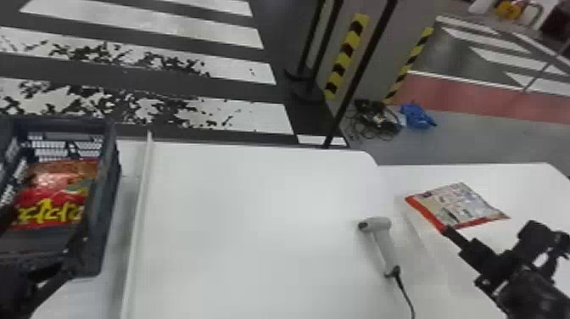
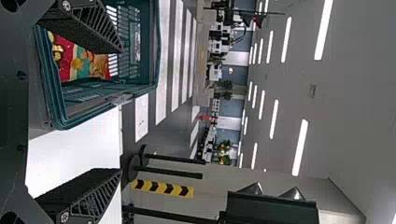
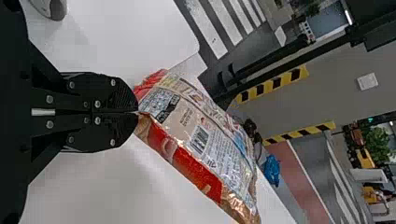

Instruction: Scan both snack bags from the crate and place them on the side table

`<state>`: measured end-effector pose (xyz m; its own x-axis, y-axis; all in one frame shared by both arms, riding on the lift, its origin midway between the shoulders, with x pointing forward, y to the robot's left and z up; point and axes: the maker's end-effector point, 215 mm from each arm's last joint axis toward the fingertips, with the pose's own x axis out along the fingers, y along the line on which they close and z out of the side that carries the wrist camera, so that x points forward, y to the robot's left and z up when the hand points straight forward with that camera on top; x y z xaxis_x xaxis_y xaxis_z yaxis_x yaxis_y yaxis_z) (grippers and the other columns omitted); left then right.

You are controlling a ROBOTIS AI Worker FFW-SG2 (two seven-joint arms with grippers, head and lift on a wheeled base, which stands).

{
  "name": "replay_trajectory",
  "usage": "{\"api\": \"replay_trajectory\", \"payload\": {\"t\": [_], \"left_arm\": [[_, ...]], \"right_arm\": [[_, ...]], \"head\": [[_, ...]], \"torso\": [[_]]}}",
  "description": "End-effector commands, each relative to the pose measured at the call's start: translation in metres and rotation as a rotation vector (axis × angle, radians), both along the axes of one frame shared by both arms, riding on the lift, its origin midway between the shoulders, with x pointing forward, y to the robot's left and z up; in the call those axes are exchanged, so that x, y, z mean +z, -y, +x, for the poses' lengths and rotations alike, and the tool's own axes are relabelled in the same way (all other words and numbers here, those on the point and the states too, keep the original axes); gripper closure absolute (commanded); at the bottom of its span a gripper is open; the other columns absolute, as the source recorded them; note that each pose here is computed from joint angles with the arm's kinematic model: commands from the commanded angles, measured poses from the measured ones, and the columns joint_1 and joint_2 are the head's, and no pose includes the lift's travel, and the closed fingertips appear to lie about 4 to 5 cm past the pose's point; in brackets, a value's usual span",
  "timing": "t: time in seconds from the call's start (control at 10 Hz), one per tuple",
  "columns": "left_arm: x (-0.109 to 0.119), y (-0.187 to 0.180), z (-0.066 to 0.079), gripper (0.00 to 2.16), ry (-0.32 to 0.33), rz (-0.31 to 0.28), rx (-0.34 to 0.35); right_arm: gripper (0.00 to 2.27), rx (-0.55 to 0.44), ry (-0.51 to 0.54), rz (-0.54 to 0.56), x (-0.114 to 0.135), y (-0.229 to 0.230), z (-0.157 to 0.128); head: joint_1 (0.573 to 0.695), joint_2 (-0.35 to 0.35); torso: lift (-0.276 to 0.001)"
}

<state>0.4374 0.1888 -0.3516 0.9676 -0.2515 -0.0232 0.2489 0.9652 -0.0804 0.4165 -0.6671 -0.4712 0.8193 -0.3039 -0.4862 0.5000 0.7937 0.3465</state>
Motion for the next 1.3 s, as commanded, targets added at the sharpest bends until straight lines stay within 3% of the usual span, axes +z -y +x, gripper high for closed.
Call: {"api": "replay_trajectory", "payload": {"t": [0.0, 0.2, 0.3, 0.5, 0.8, 0.9, 1.2], "left_arm": [[0.000, 0.000, -0.001, 0.09, 0.000, 0.000, -0.001], [0.000, 0.000, -0.002, 0.09, -0.002, -0.001, -0.001], [0.000, 0.000, -0.002, 0.09, -0.003, 0.001, -0.002], [0.002, 0.002, -0.002, 0.09, 0.001, 0.001, -0.004], [0.007, 0.000, -0.003, 0.09, 0.010, 0.002, -0.002], [0.010, 0.000, -0.002, 0.09, 0.014, 0.002, -0.003], [0.013, -0.002, -0.004, 0.09, 0.018, 0.005, 0.002]], "right_arm": [[2.23, -0.033, -0.065, 0.018, -0.027, 0.006, -0.011], [2.16, -0.074, -0.084, -0.020, -0.037, 0.021, -0.017], [1.86, -0.088, -0.088, -0.027, -0.040, 0.024, -0.019], [0.00, -0.085, -0.092, -0.035, -0.040, 0.024, -0.019], [0.06, -0.121, -0.056, -0.102, -0.026, 0.031, -0.024], [0.06, -0.108, -0.020, -0.157, -0.009, 0.026, -0.020], [0.06, -0.031, 0.075, -0.218, 0.029, -0.038, -0.001]], "head": [[0.695, -0.350], [0.695, -0.350], [0.695, -0.350], [0.695, -0.350], [0.695, -0.350], [0.695, -0.350], [0.695, -0.350]], "torso": [[-0.098], [-0.098], [-0.098], [-0.098], [-0.098], [-0.098], [-0.098]]}}
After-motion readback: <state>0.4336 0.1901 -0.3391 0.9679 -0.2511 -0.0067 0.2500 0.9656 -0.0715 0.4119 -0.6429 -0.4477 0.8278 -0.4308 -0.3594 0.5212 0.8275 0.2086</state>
